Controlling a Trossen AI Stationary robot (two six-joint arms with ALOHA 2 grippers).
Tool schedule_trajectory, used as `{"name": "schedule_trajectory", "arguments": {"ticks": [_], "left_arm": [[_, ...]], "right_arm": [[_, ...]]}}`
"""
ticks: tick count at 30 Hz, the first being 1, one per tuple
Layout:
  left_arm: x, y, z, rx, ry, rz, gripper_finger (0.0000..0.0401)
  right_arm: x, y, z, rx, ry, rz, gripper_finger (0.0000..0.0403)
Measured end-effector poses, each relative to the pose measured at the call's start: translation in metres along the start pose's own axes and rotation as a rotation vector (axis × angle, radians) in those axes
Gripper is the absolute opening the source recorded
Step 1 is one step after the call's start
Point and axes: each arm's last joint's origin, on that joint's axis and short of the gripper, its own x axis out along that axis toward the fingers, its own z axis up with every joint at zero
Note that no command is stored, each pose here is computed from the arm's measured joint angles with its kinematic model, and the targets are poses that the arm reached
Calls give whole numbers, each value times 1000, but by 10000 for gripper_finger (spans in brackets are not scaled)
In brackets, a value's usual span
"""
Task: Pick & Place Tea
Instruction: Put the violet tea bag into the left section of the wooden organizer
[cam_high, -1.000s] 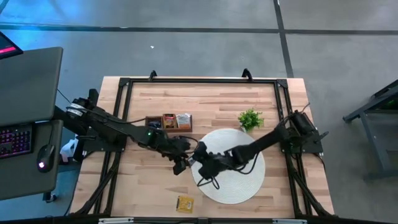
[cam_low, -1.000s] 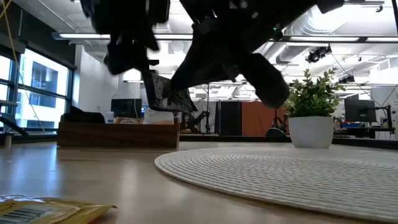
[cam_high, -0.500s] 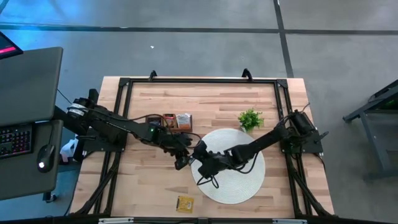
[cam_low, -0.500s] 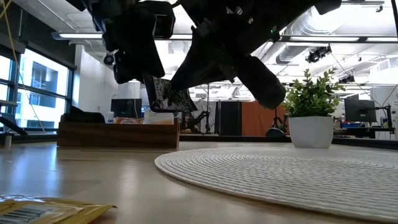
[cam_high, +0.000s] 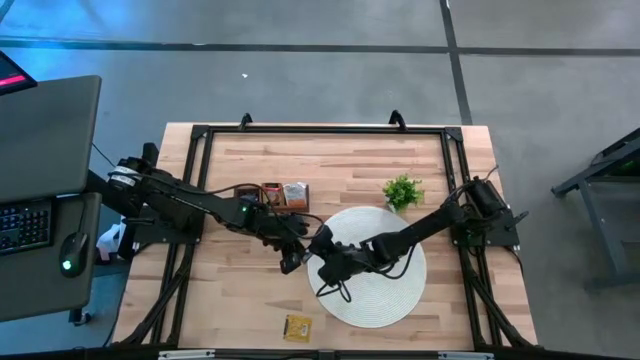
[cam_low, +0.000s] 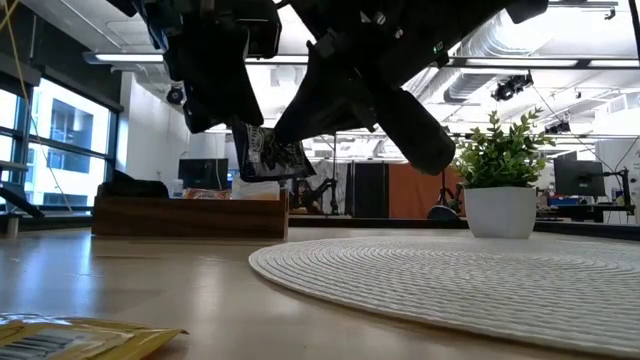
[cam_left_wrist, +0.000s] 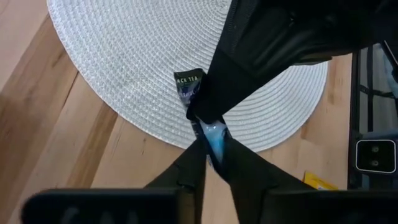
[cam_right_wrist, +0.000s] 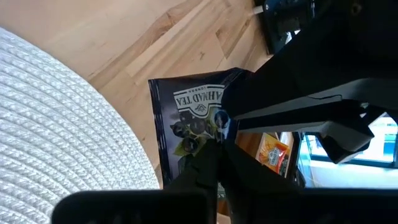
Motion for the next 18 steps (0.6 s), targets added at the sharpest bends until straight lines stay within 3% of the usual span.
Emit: {"name": "schedule_trajectory", "arguments": {"ticks": [5,11,18], "left_arm": [[0,0,0,26,1,1,8],[0,4,-3,30,15,59,2],[-1,9,-8,30,46,140,1]], "right_arm": [[0,-1,1,7,-7,-8,15],[-1,-3,3,59,-32,-5,36],[-1,-2,2,228,-18,1,77]]}}
